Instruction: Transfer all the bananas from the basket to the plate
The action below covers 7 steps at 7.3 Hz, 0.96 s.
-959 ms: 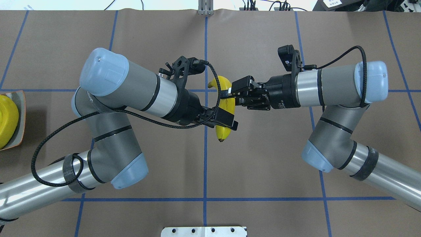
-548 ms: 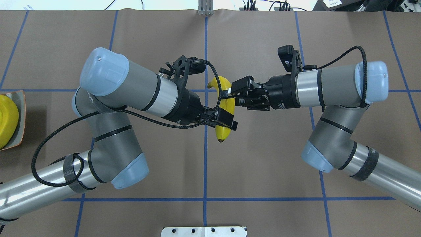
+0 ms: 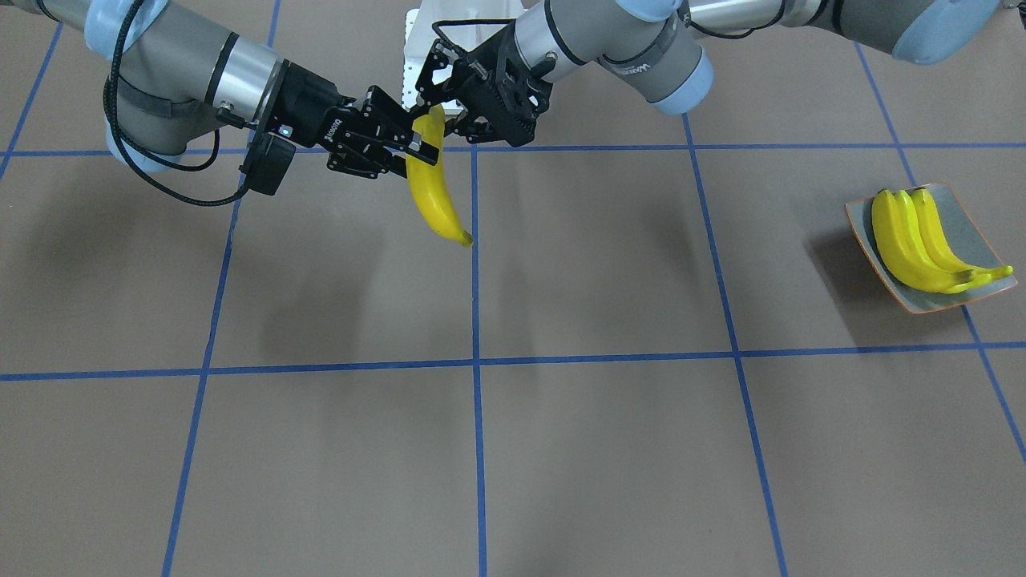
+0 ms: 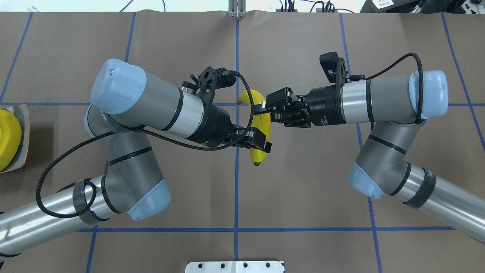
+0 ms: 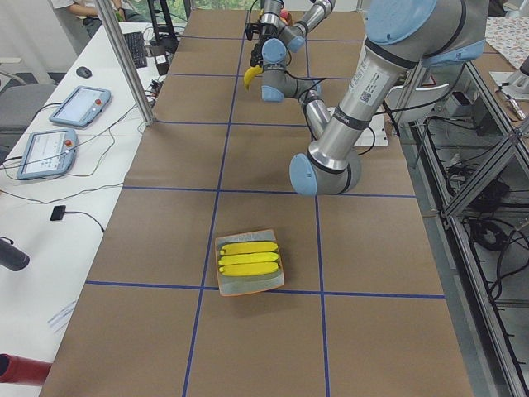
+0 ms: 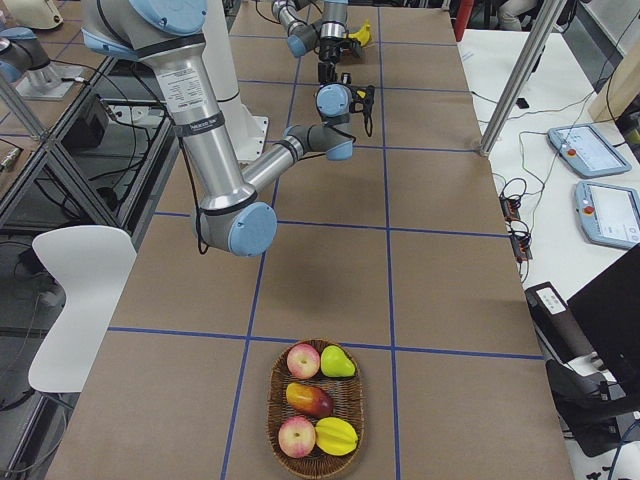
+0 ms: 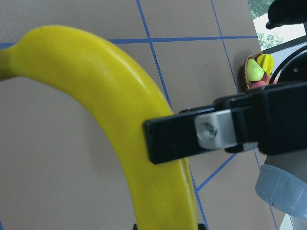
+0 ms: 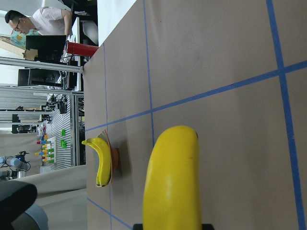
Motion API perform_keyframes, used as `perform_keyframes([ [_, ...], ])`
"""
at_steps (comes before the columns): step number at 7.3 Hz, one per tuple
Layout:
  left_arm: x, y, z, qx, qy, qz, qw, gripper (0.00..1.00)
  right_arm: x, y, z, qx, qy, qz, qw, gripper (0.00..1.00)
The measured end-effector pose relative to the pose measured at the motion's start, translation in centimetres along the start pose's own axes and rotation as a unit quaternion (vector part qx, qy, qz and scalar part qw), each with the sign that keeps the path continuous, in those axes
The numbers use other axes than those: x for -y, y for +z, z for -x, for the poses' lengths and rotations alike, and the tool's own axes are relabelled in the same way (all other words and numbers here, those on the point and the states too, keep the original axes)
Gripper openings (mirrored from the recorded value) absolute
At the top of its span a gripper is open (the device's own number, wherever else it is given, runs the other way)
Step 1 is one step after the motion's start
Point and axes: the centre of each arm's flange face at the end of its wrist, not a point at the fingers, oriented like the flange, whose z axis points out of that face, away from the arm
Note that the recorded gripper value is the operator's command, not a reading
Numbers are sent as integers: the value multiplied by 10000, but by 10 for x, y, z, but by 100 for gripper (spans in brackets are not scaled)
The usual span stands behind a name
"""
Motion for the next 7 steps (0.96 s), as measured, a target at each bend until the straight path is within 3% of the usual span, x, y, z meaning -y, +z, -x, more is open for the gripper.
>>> perform_keyframes([
  [2,-1,-1,2,-4,-118,-10,9999,0,-1,-17,-12,217,126,7,9997,100],
  [4,7,-13,17,135,-240,-96,9996,0,10,-50,-36,257,185,-166,9994,100],
  [6,23,-65,75,460,-482,-43,9978,0,34,-93,-65,48,244,-553,9982,100],
  [7,38,-108,104,588,-610,-22,9964,0,45,-115,-81,-100,302,-757,9966,100],
])
